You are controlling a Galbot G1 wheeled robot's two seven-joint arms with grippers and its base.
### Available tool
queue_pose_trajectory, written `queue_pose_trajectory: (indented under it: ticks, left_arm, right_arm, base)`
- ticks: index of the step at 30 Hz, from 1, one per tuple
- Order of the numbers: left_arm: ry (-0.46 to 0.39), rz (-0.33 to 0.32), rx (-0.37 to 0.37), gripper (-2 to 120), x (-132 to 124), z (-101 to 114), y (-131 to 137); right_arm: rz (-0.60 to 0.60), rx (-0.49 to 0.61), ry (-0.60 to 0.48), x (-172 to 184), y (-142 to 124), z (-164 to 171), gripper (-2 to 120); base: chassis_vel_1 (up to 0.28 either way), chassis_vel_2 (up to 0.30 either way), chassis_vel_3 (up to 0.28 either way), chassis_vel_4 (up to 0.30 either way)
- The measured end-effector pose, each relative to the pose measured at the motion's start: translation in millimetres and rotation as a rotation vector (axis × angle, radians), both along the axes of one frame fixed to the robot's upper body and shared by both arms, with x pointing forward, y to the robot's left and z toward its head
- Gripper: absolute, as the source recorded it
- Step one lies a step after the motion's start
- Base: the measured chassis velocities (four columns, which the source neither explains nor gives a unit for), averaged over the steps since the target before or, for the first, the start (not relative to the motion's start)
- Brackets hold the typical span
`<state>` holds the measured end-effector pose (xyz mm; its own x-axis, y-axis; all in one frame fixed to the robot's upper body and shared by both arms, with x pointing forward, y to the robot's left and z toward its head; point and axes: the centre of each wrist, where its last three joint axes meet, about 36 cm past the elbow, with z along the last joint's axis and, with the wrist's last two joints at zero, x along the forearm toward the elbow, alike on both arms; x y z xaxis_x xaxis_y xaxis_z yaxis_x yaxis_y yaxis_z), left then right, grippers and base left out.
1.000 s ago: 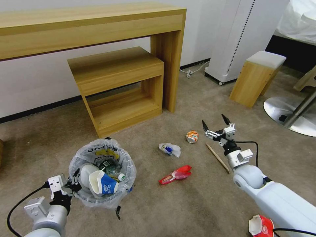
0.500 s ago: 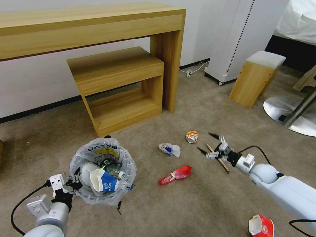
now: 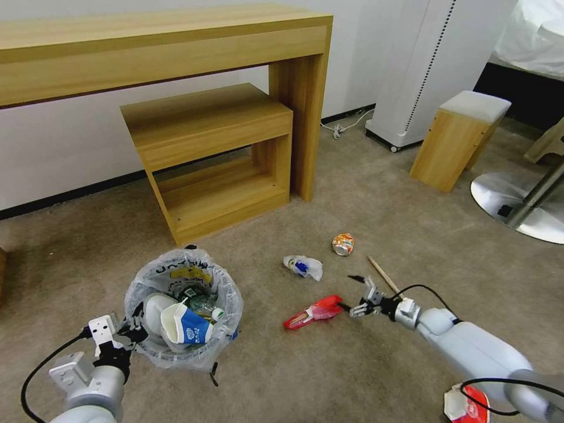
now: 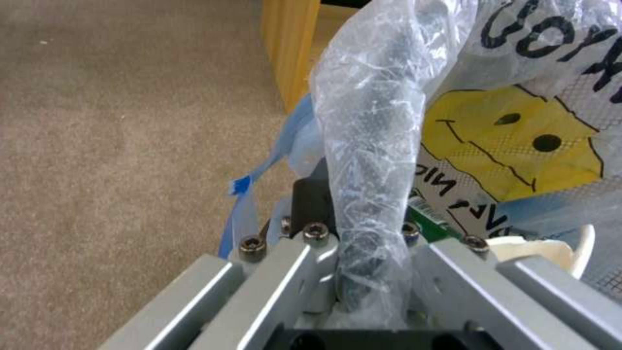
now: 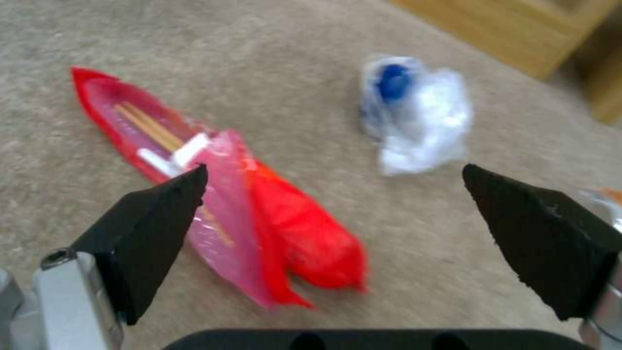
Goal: Pick up the trash bin and place the garbage on the floor into it.
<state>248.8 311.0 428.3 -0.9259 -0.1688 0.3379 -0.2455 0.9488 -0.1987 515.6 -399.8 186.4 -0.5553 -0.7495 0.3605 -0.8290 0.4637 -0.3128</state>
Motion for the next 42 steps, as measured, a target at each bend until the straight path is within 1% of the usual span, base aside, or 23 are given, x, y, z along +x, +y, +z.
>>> queue_pose_trajectory:
  ticks: [3,5,6,9,10,18,23,27,30,32,33,34,35,38,39,41,42]
  left_arm:
    - [-0.003,0.004,-0.001,1,0,0,0]
    - [-0.003,0.004,-0.001,1,0,0,0]
    - [-0.003,0.005,-0.003,1,0,0,0]
    - [-0.005,0.006,-0.003,1,0,1,0]
    - [-0.008,0.004,-0.006,1,-1,3,-1]
    - [-0.017,0.002,-0.011,1,-1,5,-1]
    - [-0.023,-0.003,-0.012,1,-2,9,-2]
    - [-0.031,-0.004,-0.010,1,-2,13,-2]
    - [-0.031,-0.004,-0.010,1,-3,13,-1]
    - [-0.032,-0.005,-0.009,1,-3,14,-1]
    - [-0.033,-0.004,-0.009,1,-2,13,-1]
    - [-0.033,-0.004,-0.009,1,-2,13,-1]
    - [-0.033,-0.004,-0.009,1,-2,13,-1]
    - [-0.033,-0.007,-0.010,1,-1,12,-1]
    - [-0.033,-0.007,-0.010,1,-1,12,-1]
    - [-0.034,-0.009,-0.010,1,0,12,-1]
    - [-0.034,-0.009,-0.010,1,0,12,-1]
  right_arm:
    - [0.030,0.008,0.021,5,22,-12,100]
    - [0.034,0.012,0.024,6,27,-13,100]
    - [0.046,0.020,0.033,6,39,-18,100]
    - [0.053,0.022,0.044,6,48,-22,100]
    - [0.066,0.022,0.054,7,56,-26,100]
    - [0.070,0.002,0.081,11,67,-33,100]
    - [0.068,-0.008,0.095,11,69,-36,100]
    - [0.065,-0.012,0.106,9,72,-39,99]
    - [0.066,-0.010,0.108,9,78,-41,96]
    - [0.070,-0.009,0.106,9,80,-42,90]
    - [0.070,-0.009,0.105,9,80,-42,84]
    - [0.071,-0.008,0.104,9,80,-42,81]
    - [0.071,-0.008,0.104,9,80,-42,81]
    - [0.076,-0.008,0.101,10,78,-41,64]
    - [0.076,-0.008,0.101,10,78,-41,64]
    - [0.083,-0.007,0.098,11,75,-39,53]
    - [0.083,-0.007,0.098,11,75,-39,53]
  base:
    - [0.000,0.000,0.000,0.000]
    - [0.000,0.000,0.000,0.000]
    - [0.000,0.000,0.000,0.000]
    - [0.000,0.000,0.000,0.000]
    - [0.000,0.000,0.000,0.000]
    - [0.000,0.000,0.000,0.000]
    - [0.000,0.000,0.000,0.000]
    - [0.000,0.000,0.000,0.000]
    - [0.000,0.000,0.000,0.000]
    - [0.000,0.000,0.000,0.000]
    - [0.000,0.000,0.000,0.000]
    - [0.000,0.000,0.000,0.000]
    - [0.000,0.000,0.000,0.000]
    - [0.000,0.000,0.000,0.000]
    - [0.000,0.000,0.000,0.000]
    - [0.000,0.000,0.000,0.000]
    - [0.000,0.000,0.000,0.000]
